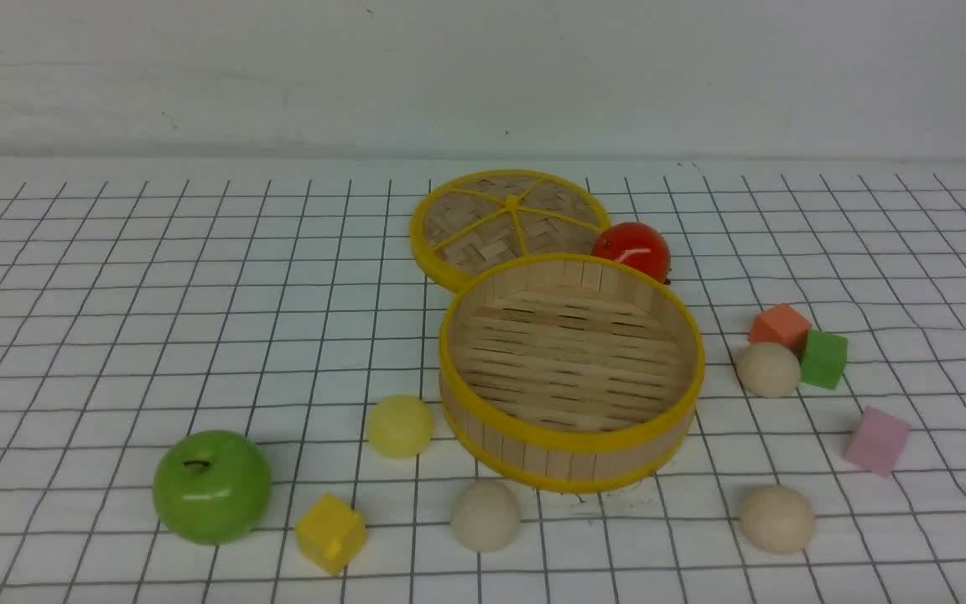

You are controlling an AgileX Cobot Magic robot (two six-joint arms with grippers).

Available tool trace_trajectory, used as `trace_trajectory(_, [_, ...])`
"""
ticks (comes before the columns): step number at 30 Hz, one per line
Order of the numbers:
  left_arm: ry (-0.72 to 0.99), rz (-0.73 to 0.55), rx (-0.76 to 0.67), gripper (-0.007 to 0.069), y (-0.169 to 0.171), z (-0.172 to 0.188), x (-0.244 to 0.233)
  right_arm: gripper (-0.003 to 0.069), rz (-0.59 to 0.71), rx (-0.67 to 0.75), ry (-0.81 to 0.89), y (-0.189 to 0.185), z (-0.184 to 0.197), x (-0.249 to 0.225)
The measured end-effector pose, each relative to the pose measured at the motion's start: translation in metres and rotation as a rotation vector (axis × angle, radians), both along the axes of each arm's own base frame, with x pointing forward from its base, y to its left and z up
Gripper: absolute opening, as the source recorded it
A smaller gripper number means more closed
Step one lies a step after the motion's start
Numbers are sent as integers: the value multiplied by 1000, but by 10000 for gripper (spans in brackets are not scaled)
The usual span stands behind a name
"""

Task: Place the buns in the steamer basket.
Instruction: Use the left arm to grab a steamed stuffed bun

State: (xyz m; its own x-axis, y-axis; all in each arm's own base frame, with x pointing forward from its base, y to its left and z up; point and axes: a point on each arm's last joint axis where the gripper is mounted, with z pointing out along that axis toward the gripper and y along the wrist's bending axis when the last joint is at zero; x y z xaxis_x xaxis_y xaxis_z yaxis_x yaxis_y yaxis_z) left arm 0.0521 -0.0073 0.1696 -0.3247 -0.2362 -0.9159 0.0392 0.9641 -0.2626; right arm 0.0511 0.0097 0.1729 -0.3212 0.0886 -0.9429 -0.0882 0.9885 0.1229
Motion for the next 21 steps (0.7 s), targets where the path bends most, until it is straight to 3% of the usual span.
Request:
trace_trajectory(18, [-7, 0, -4, 237, 0, 1, 0, 239, 0, 0, 0, 0, 0, 0])
trace_trajectory(21, [-56, 1, -91, 237, -2, 6, 1, 239, 0, 0, 0, 0, 0, 0])
